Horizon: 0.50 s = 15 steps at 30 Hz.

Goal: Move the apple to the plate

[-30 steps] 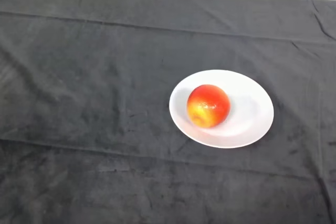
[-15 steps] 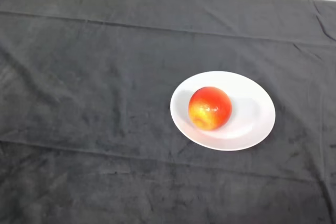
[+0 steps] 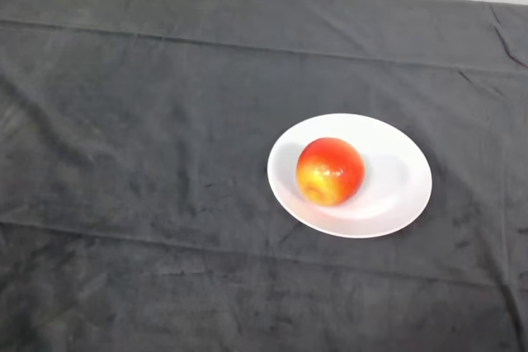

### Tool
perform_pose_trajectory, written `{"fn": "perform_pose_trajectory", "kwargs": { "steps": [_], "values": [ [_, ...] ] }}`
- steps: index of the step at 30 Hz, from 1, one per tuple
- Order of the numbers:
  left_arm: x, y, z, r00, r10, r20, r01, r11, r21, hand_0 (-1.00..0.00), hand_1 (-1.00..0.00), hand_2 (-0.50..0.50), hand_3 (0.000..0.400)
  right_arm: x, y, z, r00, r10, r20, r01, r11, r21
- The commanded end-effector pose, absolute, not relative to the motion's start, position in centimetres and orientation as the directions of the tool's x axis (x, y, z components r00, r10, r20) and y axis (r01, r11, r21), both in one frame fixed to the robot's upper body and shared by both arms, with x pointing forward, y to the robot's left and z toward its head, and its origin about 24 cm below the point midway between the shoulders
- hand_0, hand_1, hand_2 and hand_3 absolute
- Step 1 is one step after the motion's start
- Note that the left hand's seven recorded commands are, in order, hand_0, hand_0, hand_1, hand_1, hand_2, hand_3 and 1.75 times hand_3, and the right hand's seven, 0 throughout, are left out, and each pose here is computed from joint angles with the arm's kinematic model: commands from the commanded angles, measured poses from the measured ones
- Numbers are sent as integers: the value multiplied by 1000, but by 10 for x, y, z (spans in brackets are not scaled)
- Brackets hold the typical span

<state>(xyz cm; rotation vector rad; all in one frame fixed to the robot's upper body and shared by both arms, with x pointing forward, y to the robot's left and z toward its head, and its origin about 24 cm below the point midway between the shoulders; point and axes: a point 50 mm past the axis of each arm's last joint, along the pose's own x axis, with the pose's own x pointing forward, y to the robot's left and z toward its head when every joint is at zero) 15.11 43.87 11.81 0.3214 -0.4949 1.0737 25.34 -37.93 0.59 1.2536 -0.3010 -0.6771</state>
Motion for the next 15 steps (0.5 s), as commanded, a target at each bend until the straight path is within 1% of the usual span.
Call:
{"fn": "perform_pose_trajectory", "kwargs": {
  "steps": [1,15],
  "values": [
    [149,447,128,334,757,562,-910,414,-16,0,0,0,0,258,-384,17,762,-638,-106,258,149,955],
    [151,447,124,325,764,557,-910,413,-34,0,0,0,0,258,-384,17,762,-639,-106,257,149,955]
  ]
}}
